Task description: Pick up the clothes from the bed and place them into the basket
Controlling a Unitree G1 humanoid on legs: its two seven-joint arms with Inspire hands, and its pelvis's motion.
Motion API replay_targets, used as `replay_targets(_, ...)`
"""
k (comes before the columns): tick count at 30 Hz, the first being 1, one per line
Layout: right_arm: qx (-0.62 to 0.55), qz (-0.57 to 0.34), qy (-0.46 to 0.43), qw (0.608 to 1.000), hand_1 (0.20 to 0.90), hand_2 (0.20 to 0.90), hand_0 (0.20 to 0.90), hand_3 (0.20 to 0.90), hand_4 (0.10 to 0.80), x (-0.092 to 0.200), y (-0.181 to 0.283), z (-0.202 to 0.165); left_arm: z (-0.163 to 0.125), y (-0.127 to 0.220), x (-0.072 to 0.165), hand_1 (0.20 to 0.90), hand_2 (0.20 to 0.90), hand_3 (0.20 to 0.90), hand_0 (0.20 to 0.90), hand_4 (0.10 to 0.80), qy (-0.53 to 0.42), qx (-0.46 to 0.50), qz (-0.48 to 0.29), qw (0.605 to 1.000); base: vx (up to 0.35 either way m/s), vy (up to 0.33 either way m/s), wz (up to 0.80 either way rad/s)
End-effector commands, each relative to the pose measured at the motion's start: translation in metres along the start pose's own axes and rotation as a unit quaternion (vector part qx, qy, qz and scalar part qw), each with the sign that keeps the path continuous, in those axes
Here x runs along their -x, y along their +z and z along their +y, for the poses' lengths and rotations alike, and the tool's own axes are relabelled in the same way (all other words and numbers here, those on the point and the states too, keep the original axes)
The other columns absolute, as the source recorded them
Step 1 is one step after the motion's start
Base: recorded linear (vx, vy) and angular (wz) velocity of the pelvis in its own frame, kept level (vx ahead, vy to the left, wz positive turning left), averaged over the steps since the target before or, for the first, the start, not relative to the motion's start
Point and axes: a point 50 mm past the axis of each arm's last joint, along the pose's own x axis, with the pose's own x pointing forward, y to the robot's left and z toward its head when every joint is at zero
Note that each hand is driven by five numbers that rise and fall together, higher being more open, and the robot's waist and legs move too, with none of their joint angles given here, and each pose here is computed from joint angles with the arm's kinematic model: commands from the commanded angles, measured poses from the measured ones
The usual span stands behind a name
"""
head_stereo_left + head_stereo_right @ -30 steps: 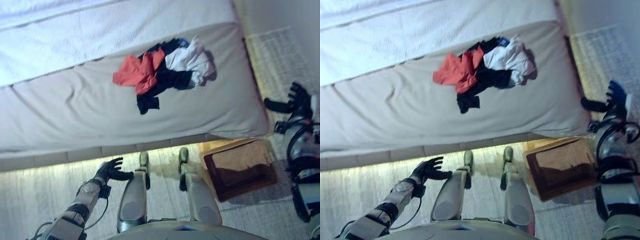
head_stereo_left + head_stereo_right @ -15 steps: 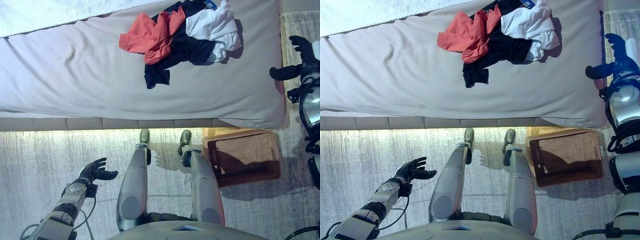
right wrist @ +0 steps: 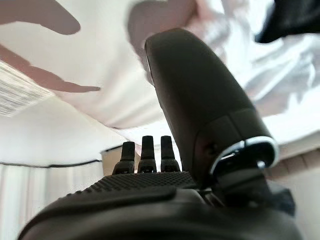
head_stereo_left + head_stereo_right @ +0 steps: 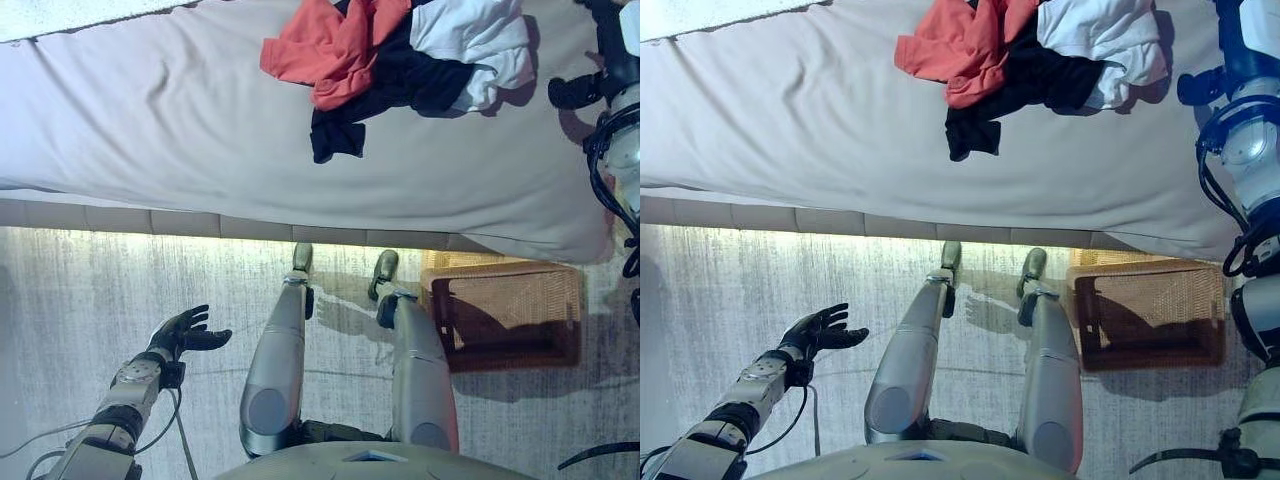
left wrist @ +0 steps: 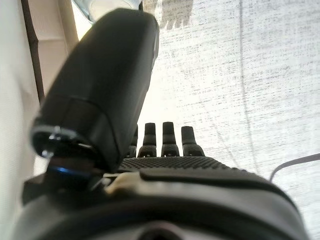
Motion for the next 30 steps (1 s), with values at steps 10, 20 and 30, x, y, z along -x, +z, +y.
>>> replay_targets(10, -0.096, -0.034, -0.097, 0.990, 0.900, 0.900, 0.900, 0.900, 0.800, -0.017, 0.019, -0.045, 0.040, -0.043, 0.026, 0.900, 0.900, 0.900, 0.900, 0.800, 0.046, -0.006, 0.053, 0.998, 0.055, -0.035, 0.01)
replay_targets(20, -0.147, -0.006, -0.062, 0.987, 0.900, 0.900, 0.900, 0.900, 0.800, -0.020, 0.027, -0.031, 0.056, -0.032, 0.026, 0.900, 0.900, 0.900, 0.900, 0.800, 0.095, 0.014, 0.039, 0.995, -0.008, -0.023, 0.05)
replay_targets(30, -0.198, -0.018, -0.031, 0.979, 0.749, 0.749, 0.749, 0.724, 0.624, -0.027, 0.037, -0.036, 0.051, -0.013, 0.020, 0.900, 0.900, 0.900, 0.900, 0.800, 0.102, 0.019, 0.019, 0.994, -0.037, 0.006, 0.04)
